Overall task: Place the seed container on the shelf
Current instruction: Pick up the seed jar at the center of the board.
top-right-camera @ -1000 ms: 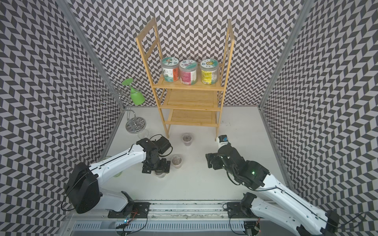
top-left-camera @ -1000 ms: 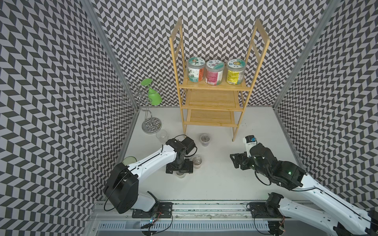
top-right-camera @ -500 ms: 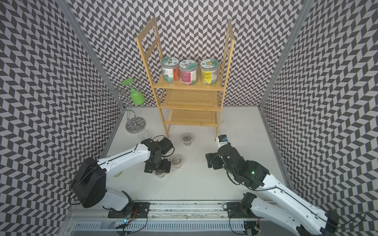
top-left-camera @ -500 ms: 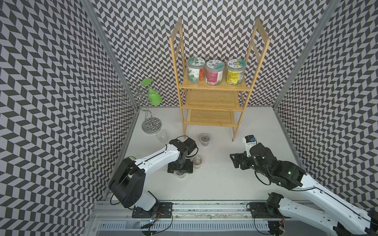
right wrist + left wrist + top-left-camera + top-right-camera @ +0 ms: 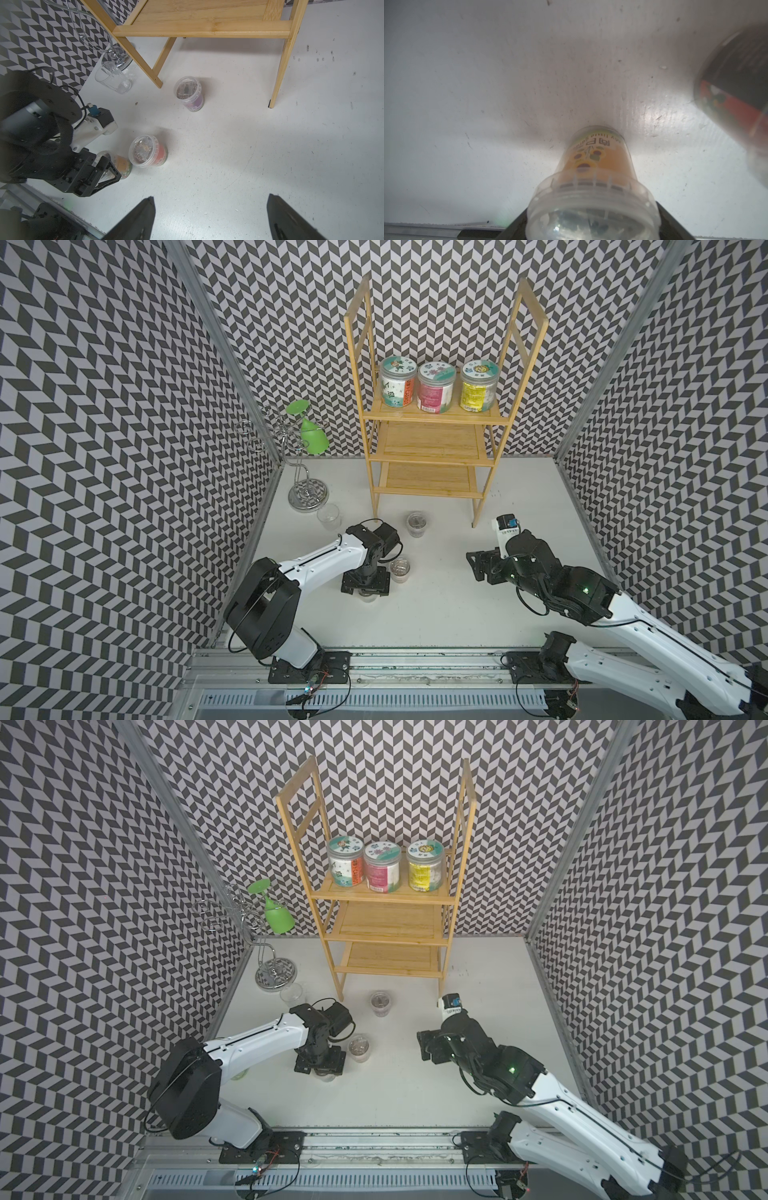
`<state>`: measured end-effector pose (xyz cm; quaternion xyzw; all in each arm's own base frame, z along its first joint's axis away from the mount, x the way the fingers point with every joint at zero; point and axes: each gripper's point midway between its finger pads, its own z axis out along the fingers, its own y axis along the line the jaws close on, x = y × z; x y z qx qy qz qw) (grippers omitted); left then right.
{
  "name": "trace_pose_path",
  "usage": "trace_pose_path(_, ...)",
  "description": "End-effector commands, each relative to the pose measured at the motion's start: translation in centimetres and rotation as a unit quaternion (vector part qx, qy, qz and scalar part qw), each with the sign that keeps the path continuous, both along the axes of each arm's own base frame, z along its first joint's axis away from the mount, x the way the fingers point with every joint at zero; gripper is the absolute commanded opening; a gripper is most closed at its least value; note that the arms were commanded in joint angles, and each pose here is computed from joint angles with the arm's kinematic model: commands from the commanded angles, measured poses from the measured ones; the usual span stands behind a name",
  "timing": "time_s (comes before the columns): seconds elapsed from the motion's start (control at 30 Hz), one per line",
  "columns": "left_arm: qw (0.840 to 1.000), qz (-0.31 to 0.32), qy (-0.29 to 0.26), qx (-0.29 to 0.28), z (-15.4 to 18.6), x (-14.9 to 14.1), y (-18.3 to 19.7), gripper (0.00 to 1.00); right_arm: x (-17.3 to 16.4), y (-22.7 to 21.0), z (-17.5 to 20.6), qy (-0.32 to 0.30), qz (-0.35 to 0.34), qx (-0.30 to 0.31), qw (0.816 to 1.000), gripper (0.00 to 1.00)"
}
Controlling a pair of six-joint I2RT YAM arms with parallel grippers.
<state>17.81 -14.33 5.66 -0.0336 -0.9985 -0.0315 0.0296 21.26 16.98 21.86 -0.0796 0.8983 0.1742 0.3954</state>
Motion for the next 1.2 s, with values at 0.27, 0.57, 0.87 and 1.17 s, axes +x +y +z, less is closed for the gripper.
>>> trace_pose_path(0.27, 1.000, -0.014, -0.007, -0.004, 0.6, 0.1, -0.1, 0.72, 0.7, 0.2, 1.0, -0.019, -0.008, 0.011, 1.000, 0.88)
trace_pose_path(0.57, 0.999, -0.020, -0.024, -0.007, 3.6, 0.7, 0.3, 0.69, 0.8, 0.7, 1.8, -0.052, 0.020, 0.014, 0.998, 0.87)
trace_pose_path(0.87, 0.999, -0.016, -0.047, -0.012, 7.8, 1.5, 1.3, 0.67, 0.3, 2.4, 4.6, -0.142, 0.106, 0.024, 0.984, 0.86)
trace_pose_path(1.17, 0.991, -0.012, -0.080, -0.104, 12.2, 3.0, -1.0, 0.64, -1.0, 5.6, 5.8, -0.239, 0.218, -0.011, 0.946, 0.92)
